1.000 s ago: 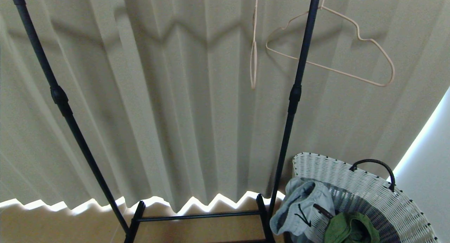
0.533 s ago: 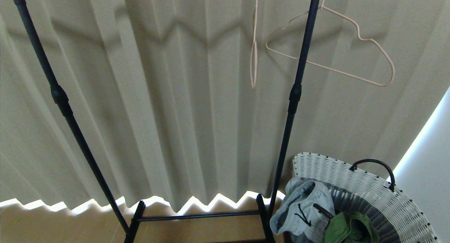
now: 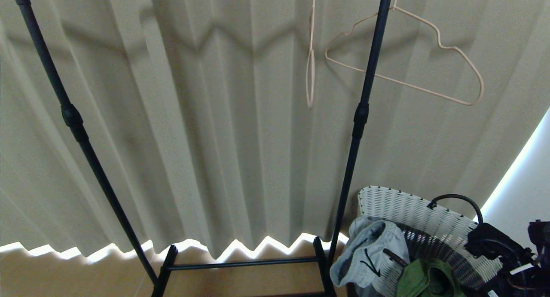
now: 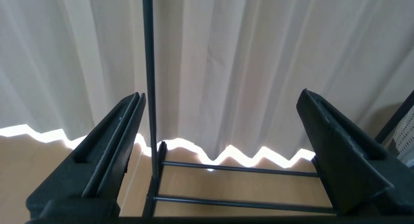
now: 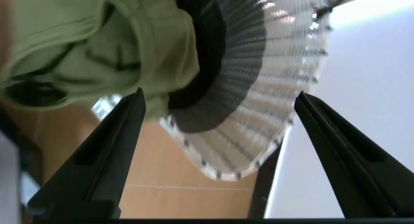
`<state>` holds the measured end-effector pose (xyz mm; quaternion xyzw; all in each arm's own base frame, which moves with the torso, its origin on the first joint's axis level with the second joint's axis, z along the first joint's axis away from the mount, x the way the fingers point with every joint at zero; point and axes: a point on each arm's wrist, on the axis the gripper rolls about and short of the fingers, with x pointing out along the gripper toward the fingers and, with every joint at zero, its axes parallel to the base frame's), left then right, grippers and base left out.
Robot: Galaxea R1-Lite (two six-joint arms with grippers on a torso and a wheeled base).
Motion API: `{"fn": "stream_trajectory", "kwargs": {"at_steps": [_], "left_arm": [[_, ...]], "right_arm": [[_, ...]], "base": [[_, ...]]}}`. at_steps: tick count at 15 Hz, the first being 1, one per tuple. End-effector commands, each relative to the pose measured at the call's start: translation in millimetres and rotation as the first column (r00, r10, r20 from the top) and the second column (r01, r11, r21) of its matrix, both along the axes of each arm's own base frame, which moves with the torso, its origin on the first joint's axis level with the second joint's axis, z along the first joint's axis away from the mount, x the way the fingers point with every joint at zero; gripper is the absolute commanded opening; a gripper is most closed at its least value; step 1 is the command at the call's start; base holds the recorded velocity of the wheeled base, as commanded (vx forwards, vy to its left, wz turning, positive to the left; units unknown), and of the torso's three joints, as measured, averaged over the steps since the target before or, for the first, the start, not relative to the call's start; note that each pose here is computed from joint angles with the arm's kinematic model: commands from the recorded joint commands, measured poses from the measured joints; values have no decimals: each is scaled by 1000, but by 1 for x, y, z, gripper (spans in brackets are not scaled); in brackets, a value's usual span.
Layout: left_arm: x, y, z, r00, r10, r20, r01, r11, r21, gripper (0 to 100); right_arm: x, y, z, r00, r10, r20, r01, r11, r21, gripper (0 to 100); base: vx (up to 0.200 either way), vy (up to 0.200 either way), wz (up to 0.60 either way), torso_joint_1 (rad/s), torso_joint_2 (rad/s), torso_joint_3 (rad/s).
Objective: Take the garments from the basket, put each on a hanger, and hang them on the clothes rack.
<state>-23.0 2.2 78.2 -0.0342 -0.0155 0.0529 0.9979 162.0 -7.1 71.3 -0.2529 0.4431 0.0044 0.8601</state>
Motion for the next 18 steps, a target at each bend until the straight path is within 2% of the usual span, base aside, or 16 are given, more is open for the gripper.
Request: {"fn": "stream_trajectory", "kwargs": {"at_steps": [1, 8, 12, 16, 17, 18], "left_arm": [[0, 0, 0, 1000, 1, 0, -1, 1000, 0, 100], [0, 0, 0, 1000, -3, 0, 3, 1000, 0, 100], [0, 0, 0, 1000, -3, 0, 3, 1000, 0, 100], [0, 0, 0, 1000, -1, 0, 1, 1000, 0, 100], [0, 0, 0, 1000, -1, 0, 1, 1000, 0, 100], [0, 0, 0, 1000, -1, 0, 1, 1000, 0, 100]], "right_arm": [[19, -2, -36, 990, 11, -141, -12, 1000, -4, 100], [30, 2, -31, 995, 69, -70, -66, 997, 50, 100], [41, 1, -42, 997, 64, -41, -63, 997, 41, 100], [43, -2, -51, 1000, 24, 14, -24, 1000, 1, 100], [42, -2, -51, 999, 24, 27, -24, 1000, 1, 0], [41, -2, -51, 999, 24, 28, -24, 1000, 1, 0]], "base": [[0, 0, 0, 0, 0, 0], [0, 0, 0, 0, 0, 0], [0, 0, 0, 0, 0, 0], [0, 0, 0, 0, 0, 0], [0, 0, 0, 0, 0, 0], [0, 0, 0, 0, 0, 0]]}}
